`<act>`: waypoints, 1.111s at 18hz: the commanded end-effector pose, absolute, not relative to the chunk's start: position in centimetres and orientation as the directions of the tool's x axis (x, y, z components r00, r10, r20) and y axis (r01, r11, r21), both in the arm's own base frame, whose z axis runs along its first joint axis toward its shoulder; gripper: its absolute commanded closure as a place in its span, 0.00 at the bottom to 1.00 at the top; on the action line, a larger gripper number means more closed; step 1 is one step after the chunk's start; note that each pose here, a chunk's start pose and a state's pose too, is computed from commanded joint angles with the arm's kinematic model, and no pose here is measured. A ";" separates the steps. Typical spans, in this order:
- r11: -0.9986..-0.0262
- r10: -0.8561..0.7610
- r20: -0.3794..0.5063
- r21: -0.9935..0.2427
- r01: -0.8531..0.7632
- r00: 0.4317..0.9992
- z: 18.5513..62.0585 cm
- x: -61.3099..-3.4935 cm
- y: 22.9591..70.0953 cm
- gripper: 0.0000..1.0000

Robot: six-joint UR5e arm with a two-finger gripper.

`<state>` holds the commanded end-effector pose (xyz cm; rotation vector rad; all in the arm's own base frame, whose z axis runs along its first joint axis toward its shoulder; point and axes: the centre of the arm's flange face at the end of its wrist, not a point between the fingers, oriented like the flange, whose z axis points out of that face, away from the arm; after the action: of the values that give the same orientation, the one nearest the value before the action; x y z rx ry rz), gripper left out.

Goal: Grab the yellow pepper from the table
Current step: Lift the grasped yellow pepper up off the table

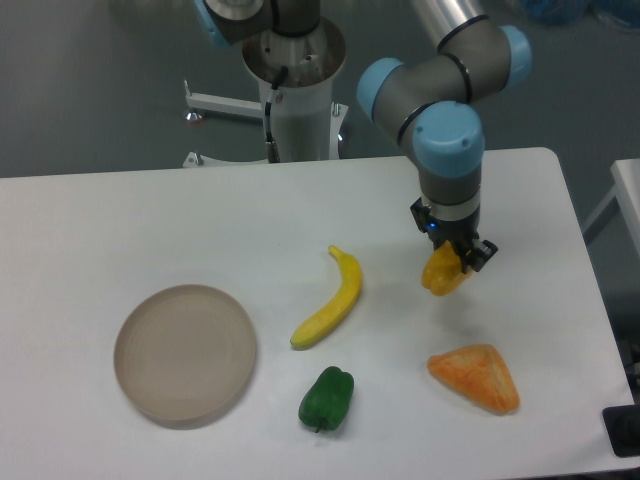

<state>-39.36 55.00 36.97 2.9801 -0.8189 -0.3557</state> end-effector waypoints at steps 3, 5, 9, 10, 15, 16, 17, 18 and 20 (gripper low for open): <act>-0.863 -0.501 -0.224 0.056 -0.502 0.836 37.8 -39.4 55.5 0.45; -0.865 -0.497 -0.227 0.056 -0.498 0.838 37.9 -39.8 55.3 0.45; -0.871 -0.483 -0.228 0.029 -0.490 0.845 38.2 -40.5 54.8 0.45; -0.872 -0.482 -0.226 0.027 -0.489 0.846 38.1 -40.6 54.7 0.45; -0.871 -0.483 -0.226 0.027 -0.491 0.846 38.1 -40.6 54.7 0.45; -0.871 -0.483 -0.226 0.026 -0.491 0.846 38.1 -40.6 54.8 0.45; -0.872 -0.482 -0.228 0.026 -0.489 0.846 38.2 -40.6 54.7 0.45; -0.871 -0.483 -0.228 0.027 -0.491 0.845 38.2 -40.6 54.7 0.45; -0.871 -0.483 -0.228 0.027 -0.491 0.845 38.2 -40.6 54.7 0.44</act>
<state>-40.62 54.72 38.17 3.0489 -0.8046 -0.3626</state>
